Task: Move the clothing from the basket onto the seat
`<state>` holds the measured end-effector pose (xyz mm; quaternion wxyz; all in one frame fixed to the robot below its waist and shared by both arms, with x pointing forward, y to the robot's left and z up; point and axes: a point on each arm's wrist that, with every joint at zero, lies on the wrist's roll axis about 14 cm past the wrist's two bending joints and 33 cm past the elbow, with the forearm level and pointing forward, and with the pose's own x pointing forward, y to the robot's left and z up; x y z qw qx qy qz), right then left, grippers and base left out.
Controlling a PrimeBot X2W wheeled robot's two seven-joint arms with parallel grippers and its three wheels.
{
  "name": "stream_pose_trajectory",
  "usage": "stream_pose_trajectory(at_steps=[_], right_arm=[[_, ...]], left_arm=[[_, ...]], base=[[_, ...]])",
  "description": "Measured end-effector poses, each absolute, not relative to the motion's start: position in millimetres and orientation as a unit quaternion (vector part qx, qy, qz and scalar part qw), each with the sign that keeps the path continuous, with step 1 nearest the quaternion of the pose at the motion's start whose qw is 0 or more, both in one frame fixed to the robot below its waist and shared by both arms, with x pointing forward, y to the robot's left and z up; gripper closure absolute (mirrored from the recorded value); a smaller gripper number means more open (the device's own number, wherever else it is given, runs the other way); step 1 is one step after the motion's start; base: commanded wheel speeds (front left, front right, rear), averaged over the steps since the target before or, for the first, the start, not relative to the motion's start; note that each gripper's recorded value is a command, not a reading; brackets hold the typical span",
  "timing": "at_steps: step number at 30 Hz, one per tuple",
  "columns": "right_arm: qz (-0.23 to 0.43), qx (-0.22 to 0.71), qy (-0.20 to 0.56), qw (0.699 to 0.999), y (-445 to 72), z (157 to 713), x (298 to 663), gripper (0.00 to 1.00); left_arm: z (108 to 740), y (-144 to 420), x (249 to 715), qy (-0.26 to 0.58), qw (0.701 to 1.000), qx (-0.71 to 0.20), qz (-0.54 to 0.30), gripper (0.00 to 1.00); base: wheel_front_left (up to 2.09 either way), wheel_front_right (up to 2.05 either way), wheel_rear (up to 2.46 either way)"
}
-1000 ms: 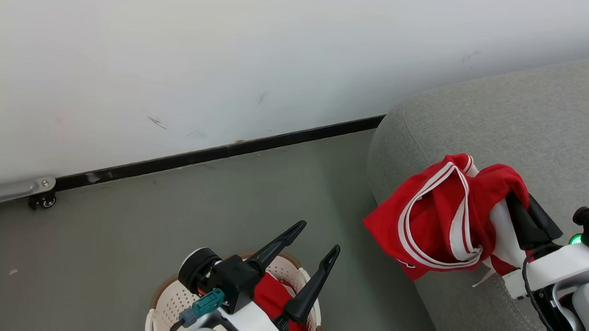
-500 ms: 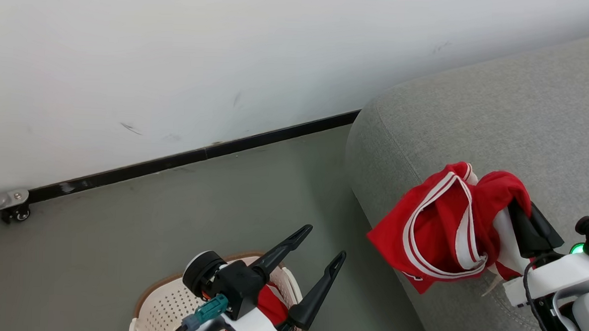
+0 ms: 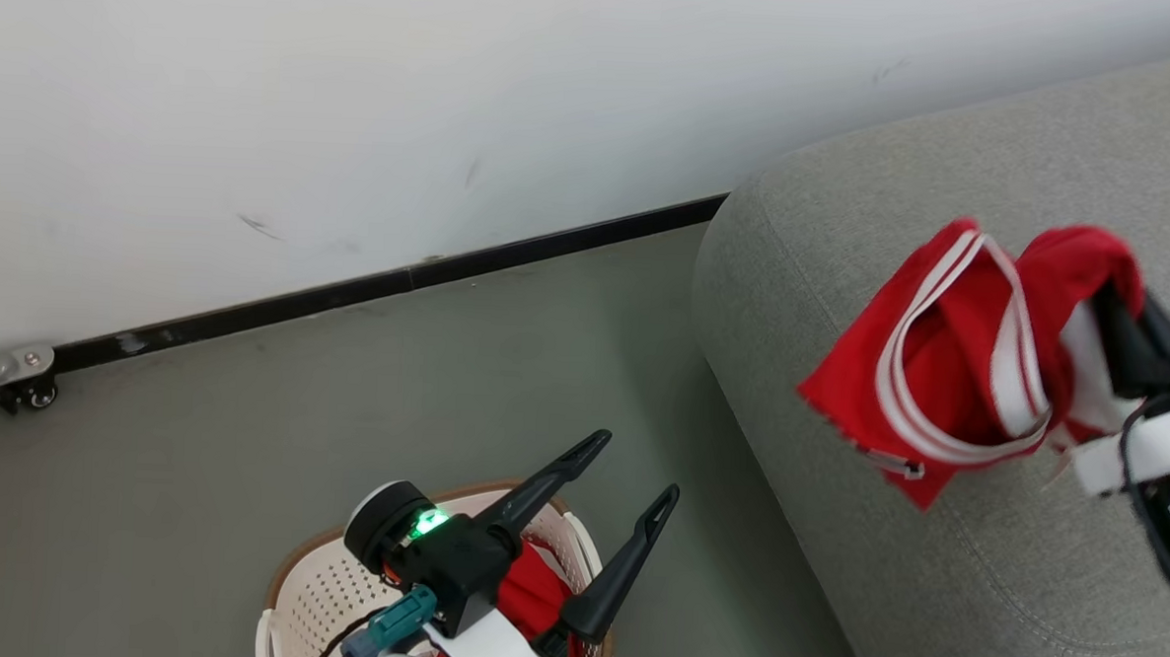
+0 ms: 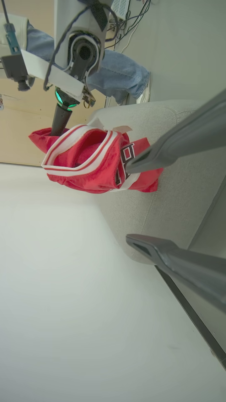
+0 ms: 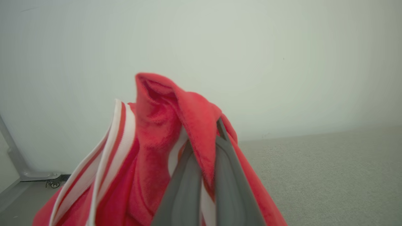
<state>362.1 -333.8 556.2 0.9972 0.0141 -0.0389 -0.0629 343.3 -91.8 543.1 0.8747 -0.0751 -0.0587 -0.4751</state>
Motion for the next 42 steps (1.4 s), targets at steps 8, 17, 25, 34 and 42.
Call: stream_pose_trajectory(at_steps=[8,17,25,34,42], right_arm=[[-0.099,-0.016,-0.05,0.994,-372.7,591.3,385.6,1.0],[-0.146,-0.057,-0.058,0.986,-418.0,631.7,406.2,1.0],[-0.188,-0.074,-0.022,0.979,-453.3,629.1,416.6,1.0],[-0.222,-0.059,0.023,0.973,-475.4,594.1,432.1,1.0],[-0.216,-0.054,0.084,0.971,-463.5,531.6,451.2,1.0]], left_arm=[[541.4,-77.8,357.0,-0.067,0.885,-0.063,-0.457,0.0],[543.1,-71.1,370.3,-0.076,0.888,-0.07,-0.447,0.0],[552.6,-86.4,368.4,-0.093,0.872,-0.082,-0.474,0.0],[543.8,-105.8,361.0,-0.08,0.848,-0.085,-0.516,0.0],[532.9,-112.7,370.3,-0.072,0.841,-0.084,-0.529,0.0]], base=[[0.0,0.0,0.0],[0.0,0.0,0.0],[0.0,0.0,0.0],[0.0,0.0,0.0],[0.0,0.0,0.0]])
